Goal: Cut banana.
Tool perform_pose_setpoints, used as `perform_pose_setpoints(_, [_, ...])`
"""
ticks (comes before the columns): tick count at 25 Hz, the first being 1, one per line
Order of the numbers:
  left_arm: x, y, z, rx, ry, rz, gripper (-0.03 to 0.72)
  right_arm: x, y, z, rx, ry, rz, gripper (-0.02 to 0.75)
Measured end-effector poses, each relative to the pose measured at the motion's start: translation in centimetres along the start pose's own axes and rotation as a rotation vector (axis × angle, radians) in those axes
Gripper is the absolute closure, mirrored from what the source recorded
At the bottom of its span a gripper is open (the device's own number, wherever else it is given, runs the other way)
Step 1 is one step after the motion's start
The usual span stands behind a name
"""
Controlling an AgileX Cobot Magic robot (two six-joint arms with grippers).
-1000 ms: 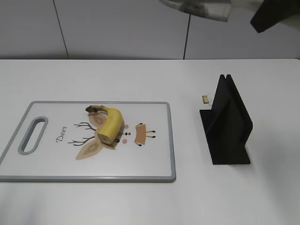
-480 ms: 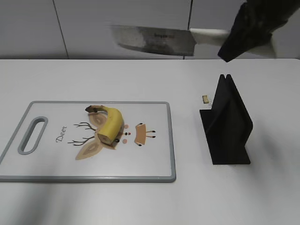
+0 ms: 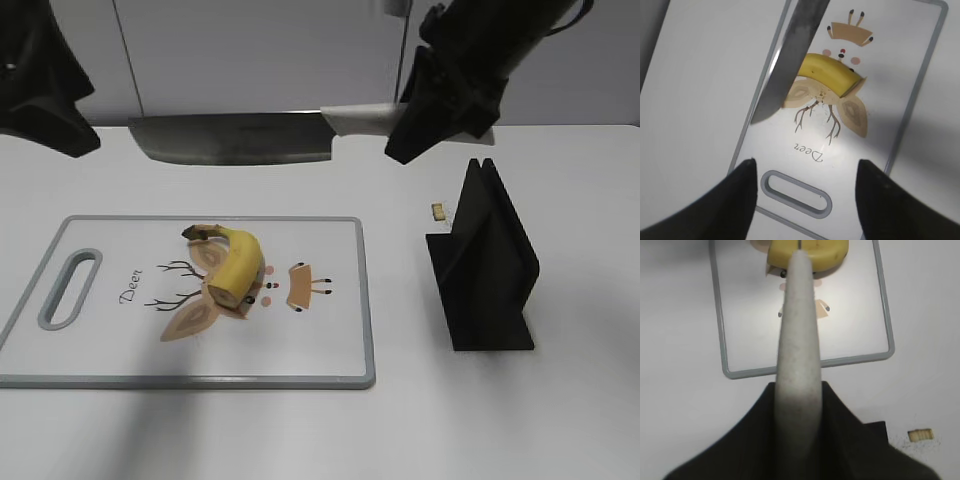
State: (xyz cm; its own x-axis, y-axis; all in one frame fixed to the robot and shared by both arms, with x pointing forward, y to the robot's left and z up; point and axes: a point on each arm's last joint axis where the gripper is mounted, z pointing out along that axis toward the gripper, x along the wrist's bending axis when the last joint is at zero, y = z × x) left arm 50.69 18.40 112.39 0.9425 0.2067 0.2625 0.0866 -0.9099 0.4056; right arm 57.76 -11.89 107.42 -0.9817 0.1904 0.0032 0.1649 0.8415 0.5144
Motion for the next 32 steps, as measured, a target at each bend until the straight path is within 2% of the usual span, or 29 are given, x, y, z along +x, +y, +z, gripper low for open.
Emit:
perform_pose_setpoints(4, [0.4,0.1,1.6,0.030,-0.018,0.017,0.097,0.1,1.4,1.0,-0.006,0.036,-0.048,0.566])
perform_pose_setpoints(9, [1.1,0.0,2.7,0.050,0.005,0.027,0.098,0.0,2.0,2.2,-0.053,0.092,-0.088,0.567])
perform_pose_setpoints(13, [1.5,-0.2,4.0,0.067,-0.015,0.021,0.102,0.0,2.2,2.3,-0.083,0.098,-0.108,0.567])
perform_pose_setpoints(16, [1.7,-0.4,5.1,0.083,-0.038,0.016,0.136,-0.1,2.2,2.5,-0.084,0.100,-0.109,0.567])
perform_pose_setpoints(18, [1.8,-0.5,5.6,0.091,-0.048,0.015,0.198,-0.2,2.1,2.7,-0.081,0.104,-0.106,0.566])
perform_pose_setpoints(19, [1.8,-0.5,5.6,0.093,-0.048,0.016,0.252,-0.2,2.1,2.8,-0.080,0.106,-0.105,0.566])
perform_pose_setpoints(23, [1.8,-0.5,5.6,0.098,-0.054,0.018,0.522,-0.4,2.0,3.2,-0.080,0.105,-0.097,0.566])
perform_pose_setpoints(25, [1.6,-0.6,5.6,0.100,-0.070,0.025,0.624,-0.5,2.0,3.2,-0.075,0.096,-0.117,0.566])
perform_pose_setpoints(27, [1.5,-0.5,5.6,0.098,-0.080,0.026,0.670,-0.5,1.9,3.2,-0.069,0.092,-0.128,0.564])
perform_pose_setpoints(32, [1.7,-0.6,6.6,0.099,-0.105,0.018,0.688,-0.7,1.5,3.8,-0.028,0.100,-0.064,0.560])
